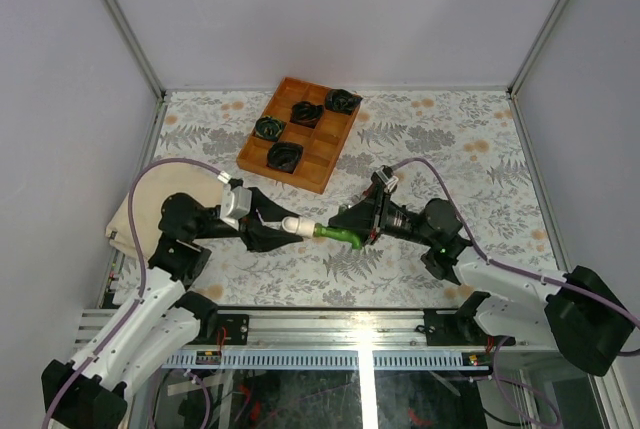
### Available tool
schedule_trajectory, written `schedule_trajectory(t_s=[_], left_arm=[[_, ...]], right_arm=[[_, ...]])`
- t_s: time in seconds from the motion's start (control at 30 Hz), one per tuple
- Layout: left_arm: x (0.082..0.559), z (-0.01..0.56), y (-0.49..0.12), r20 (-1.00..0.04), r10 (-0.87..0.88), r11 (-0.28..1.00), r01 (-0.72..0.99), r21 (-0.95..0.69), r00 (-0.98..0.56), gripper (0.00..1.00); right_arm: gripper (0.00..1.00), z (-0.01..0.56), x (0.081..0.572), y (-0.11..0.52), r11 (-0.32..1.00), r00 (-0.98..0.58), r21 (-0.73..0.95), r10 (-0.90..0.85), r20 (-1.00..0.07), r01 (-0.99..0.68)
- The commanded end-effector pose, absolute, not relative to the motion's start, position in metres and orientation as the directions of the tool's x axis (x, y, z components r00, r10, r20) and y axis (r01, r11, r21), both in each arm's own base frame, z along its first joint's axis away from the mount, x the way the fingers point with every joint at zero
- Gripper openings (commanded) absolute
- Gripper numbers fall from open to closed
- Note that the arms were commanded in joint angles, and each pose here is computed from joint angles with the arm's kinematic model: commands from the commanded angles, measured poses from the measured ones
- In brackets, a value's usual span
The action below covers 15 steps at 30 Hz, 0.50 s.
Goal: Install the water faucets
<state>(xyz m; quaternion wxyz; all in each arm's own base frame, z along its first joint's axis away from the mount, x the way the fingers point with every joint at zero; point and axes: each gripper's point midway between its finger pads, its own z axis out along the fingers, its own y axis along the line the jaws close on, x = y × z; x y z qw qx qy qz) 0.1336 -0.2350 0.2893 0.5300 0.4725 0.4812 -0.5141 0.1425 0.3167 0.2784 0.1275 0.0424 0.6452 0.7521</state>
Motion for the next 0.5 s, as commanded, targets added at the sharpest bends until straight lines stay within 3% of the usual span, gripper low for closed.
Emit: schedule_trajectory(t_s=[0.0,0.13,0.2,0.33,0.47], left_arm=[[0.138,0.345,-0.23,-0.94,-0.201,0.123,0.959,0.255,0.276,0.0],[0.144,0.351,-0.228,-0.964,-0.201,0.158,0.977,0.144,0.175,0.0],[0.146,0.351,-0.228,-0.972,-0.199,0.173,0.981,0.089,0.123,0.0],[0.148,0.345,-0.23,-0.98,-0.198,0.163,0.986,-0.045,-0.012,0.0],[0.143,0.34,-0.232,-0.973,-0.201,0.128,0.981,-0.144,-0.116,0.0]], right_arm=[[0.66,0.33,0.129,0.301,-0.335,-0.978,0.934,0.2,-0.061,-0.127],[0.84,0.313,0.128,0.306,-0.174,-0.936,0.935,0.234,-0.264,-0.308],[0.88,0.295,0.137,0.303,-0.009,-0.879,0.913,0.274,-0.39,-0.408],[0.92,0.281,0.162,0.272,0.298,-0.637,0.725,0.347,-0.688,-0.621],[0.95,0.296,0.168,0.24,0.435,-0.332,0.47,0.357,-0.873,-0.768]])
